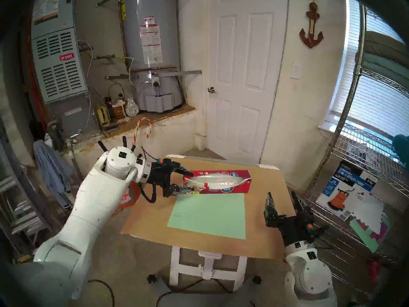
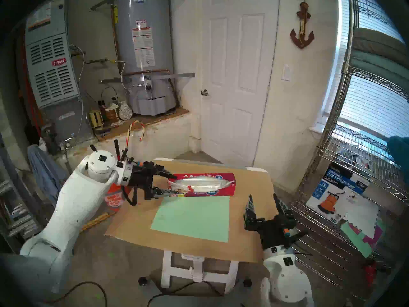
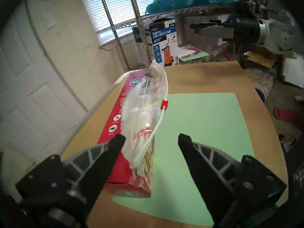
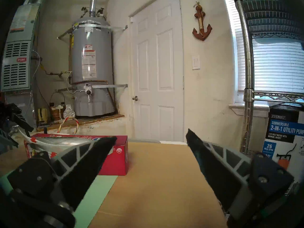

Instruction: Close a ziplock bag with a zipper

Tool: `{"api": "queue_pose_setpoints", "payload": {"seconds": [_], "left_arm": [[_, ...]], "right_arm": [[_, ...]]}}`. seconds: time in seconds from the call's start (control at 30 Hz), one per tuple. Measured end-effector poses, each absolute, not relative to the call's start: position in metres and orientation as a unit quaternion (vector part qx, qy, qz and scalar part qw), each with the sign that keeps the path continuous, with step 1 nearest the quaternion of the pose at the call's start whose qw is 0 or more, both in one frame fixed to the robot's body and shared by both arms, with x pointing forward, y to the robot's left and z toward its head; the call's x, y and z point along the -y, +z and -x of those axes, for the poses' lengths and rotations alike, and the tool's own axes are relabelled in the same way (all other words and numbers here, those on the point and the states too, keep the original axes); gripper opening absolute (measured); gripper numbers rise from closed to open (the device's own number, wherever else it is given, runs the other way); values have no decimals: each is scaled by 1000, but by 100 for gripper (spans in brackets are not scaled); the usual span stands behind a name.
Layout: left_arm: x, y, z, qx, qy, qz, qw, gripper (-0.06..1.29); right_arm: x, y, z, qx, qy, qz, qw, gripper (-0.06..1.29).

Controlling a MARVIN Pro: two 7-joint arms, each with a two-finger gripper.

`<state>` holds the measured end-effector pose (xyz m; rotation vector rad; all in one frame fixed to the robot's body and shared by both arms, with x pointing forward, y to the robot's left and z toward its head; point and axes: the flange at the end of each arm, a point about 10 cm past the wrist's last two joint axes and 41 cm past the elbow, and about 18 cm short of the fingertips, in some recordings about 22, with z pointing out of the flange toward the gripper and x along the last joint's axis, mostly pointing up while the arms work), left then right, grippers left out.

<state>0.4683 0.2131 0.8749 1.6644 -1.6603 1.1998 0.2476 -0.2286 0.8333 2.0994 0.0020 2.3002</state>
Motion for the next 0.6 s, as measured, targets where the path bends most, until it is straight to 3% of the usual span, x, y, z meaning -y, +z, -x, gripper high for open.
{"api": "queue_pose_setpoints", "payload": {"seconds": [0.13, 0.5, 0.6], "left_arm": [[-212, 872, -470, 608, 440, -612, 250, 93], [-208, 875, -473, 609, 446, -607, 248, 47], [-207, 877, -473, 609, 447, -606, 248, 46]], "right_arm": [[229, 833, -248, -1, 739, -674, 14, 122], [229, 833, -248, -1, 739, -674, 14, 122], [229, 833, -248, -1, 739, -674, 14, 122]]}}
